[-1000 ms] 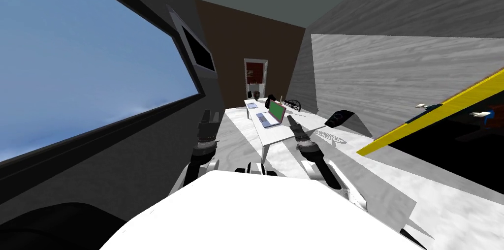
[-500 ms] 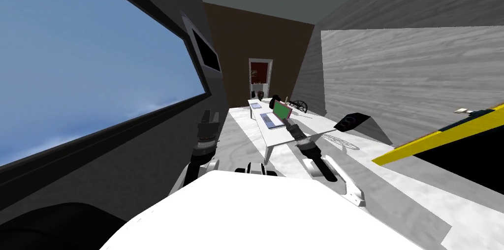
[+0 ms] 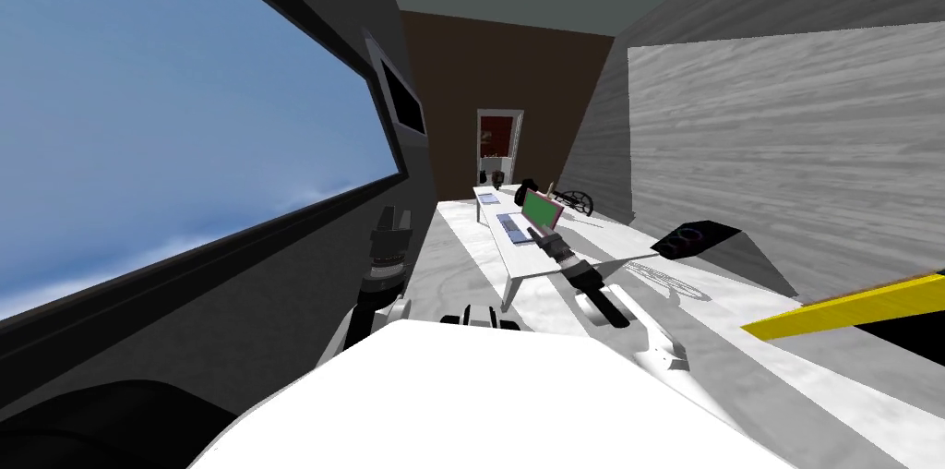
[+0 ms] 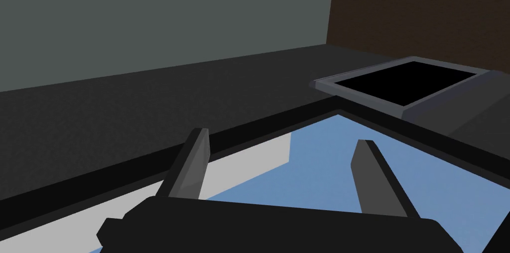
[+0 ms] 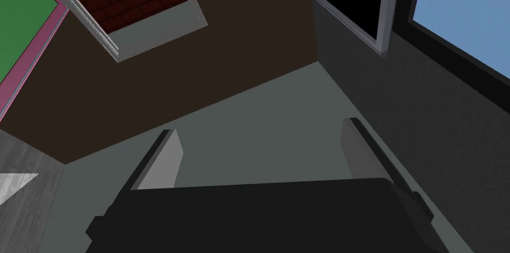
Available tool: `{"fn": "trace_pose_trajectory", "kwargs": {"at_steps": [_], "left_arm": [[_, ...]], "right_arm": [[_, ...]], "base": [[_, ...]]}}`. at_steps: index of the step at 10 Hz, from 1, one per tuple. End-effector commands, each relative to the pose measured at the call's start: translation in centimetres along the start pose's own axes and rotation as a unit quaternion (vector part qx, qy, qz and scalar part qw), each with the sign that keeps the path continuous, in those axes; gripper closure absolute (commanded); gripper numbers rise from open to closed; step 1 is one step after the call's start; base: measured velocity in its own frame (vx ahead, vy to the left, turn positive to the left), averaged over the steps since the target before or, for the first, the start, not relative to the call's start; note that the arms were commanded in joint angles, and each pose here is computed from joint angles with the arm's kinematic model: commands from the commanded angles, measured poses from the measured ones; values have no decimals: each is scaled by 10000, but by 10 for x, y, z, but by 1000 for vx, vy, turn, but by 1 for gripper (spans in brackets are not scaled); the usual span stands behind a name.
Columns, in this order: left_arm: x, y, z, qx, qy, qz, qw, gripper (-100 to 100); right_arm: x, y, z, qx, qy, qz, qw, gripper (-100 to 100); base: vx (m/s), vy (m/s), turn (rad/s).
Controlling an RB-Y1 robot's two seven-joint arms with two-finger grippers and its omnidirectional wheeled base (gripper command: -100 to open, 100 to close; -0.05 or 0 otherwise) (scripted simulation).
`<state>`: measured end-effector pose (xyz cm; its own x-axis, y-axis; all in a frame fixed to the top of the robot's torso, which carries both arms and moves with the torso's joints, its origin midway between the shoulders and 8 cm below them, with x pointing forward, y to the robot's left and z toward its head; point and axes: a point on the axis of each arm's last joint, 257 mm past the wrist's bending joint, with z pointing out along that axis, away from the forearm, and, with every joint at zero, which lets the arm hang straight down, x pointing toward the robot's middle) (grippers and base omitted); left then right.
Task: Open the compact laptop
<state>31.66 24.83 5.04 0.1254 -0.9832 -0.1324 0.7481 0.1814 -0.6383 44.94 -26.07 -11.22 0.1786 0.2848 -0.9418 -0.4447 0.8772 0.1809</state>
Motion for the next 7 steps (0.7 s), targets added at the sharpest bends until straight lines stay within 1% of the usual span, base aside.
{"fn": "trace_pose_trajectory", "kwargs": {"at_steps": [1,2,3,4,5,6,7], "left_arm": [[0,0,0,0,0,0,10000,0],[0,0,0,0,0,0,10000,0],[0,0,0,0,0,0,10000,0],[0,0,0,0,0,0,10000,0],[0,0,0,0,0,0,10000,0],[0,0,0,0,0,0,10000,0],[0,0,0,0,0,0,10000,0]], "right_arm": [[14,-36,-5,193,416,-853,9953,-100],[16,-53,-8,286,578,-1231,9903,-100],[18,-55,-8,303,596,-1226,9902,-100],[20,-75,-13,425,772,-1593,9833,-100],[19,-94,-17,539,920,-1957,9748,-100],[20,-119,-25,703,1111,-2299,9643,-100],[17,-141,-32,856,1274,-2635,9524,-100]], "base": [[-7,32,168],[-13,32,203],[-9,17,68],[-10,19,110],[-13,21,211],[-16,22,212],[-19,21,179]]}}
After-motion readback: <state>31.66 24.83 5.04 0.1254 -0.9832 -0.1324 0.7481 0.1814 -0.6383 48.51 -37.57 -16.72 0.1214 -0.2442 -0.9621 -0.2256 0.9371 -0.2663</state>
